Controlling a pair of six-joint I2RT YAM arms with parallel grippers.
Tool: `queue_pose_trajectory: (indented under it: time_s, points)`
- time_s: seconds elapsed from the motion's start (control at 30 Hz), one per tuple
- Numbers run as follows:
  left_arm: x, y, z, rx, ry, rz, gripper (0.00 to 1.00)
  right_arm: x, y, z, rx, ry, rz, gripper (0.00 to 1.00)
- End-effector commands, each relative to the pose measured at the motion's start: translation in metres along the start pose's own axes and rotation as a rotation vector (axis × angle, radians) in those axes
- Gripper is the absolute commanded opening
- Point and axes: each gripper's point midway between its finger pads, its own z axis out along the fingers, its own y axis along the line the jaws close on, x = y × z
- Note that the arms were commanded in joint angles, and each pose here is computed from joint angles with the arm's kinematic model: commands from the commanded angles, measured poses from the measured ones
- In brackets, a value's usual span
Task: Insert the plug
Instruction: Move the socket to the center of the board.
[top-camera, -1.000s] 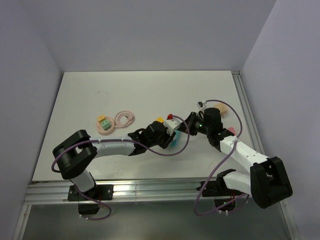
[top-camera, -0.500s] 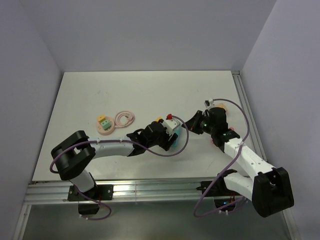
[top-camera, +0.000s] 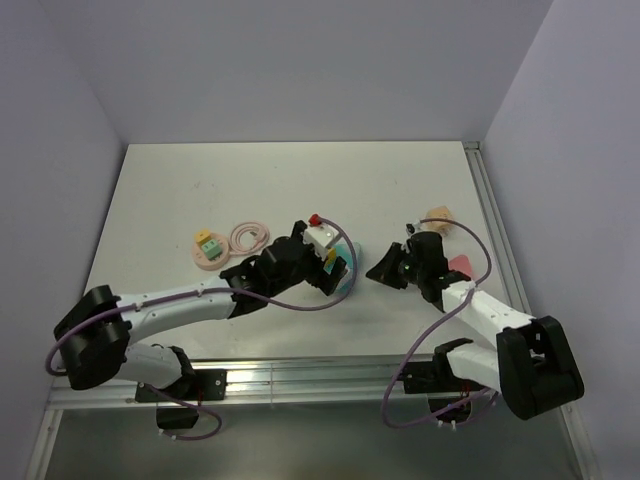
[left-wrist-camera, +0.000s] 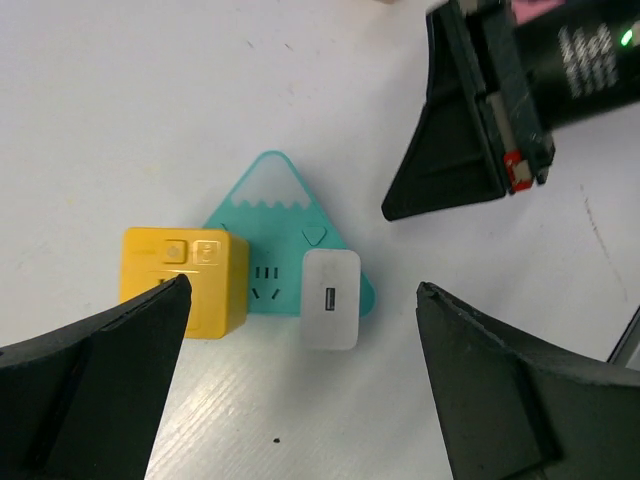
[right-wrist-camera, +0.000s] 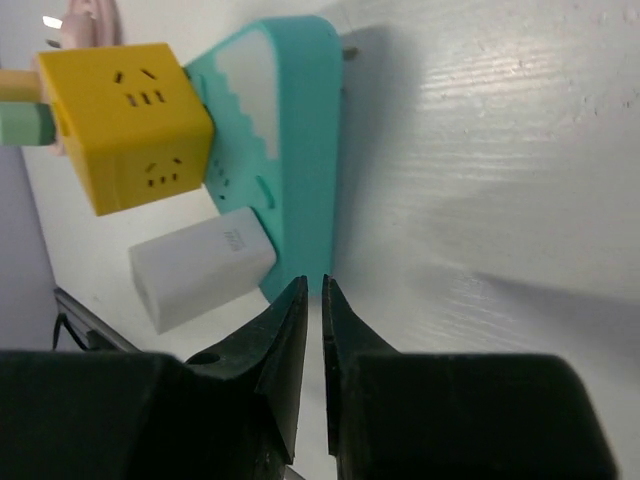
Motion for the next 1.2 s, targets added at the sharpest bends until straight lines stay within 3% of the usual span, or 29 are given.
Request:
queue_pose_trajectory:
  time_s: [0.0,0.23,0.43,0.47,0.67,0.8,0.9,0.93,1.1,1.17]
  points:
    - [-0.021,0.019,-0.022,-0.089,-0.051,-0.084,1.00,-0.003,-0.001,0.008,0.003,-0.027,-0.033,0.19]
    - [-0.041,0.056,-0.060,-0.212,-0.168,-0.272,1.00,0.009,0.013,0.047,0.029,0.042,-0.043,0.21]
    - [-0.041,0.087,-0.111,-0.332,-0.306,-0.377,1.00,0.004,0.096,0.102,-0.040,0.094,-0.112,0.21]
    - [-0.045,0.091,-0.119,-0.341,-0.328,-0.389,0.99,-0.014,0.128,0.110,-0.087,0.061,-0.127,0.21]
    - [-0.035,0.111,-0.129,-0.439,-0.315,-0.440,1.00,-0.038,0.183,0.155,-0.128,0.092,-0.147,0.27]
    - [-0.032,0.118,-0.131,-0.474,-0.324,-0.469,0.99,-0.049,0.189,0.137,-0.128,0.054,-0.183,0.44]
    - [-0.034,0.118,-0.132,-0.471,-0.352,-0.501,0.99,-0.072,0.187,0.094,-0.105,-0.012,-0.232,0.57]
    - [-0.032,0.118,-0.132,-0.469,-0.354,-0.505,0.99,-0.075,0.173,0.087,-0.064,-0.030,-0.252,0.64]
    - [-0.031,0.115,-0.128,-0.448,-0.359,-0.551,0.99,-0.128,0.110,0.019,0.062,-0.173,-0.212,0.73]
    - [-0.028,0.115,-0.126,-0.449,-0.352,-0.567,0.99,-0.144,0.071,-0.001,0.181,-0.249,-0.193,0.86]
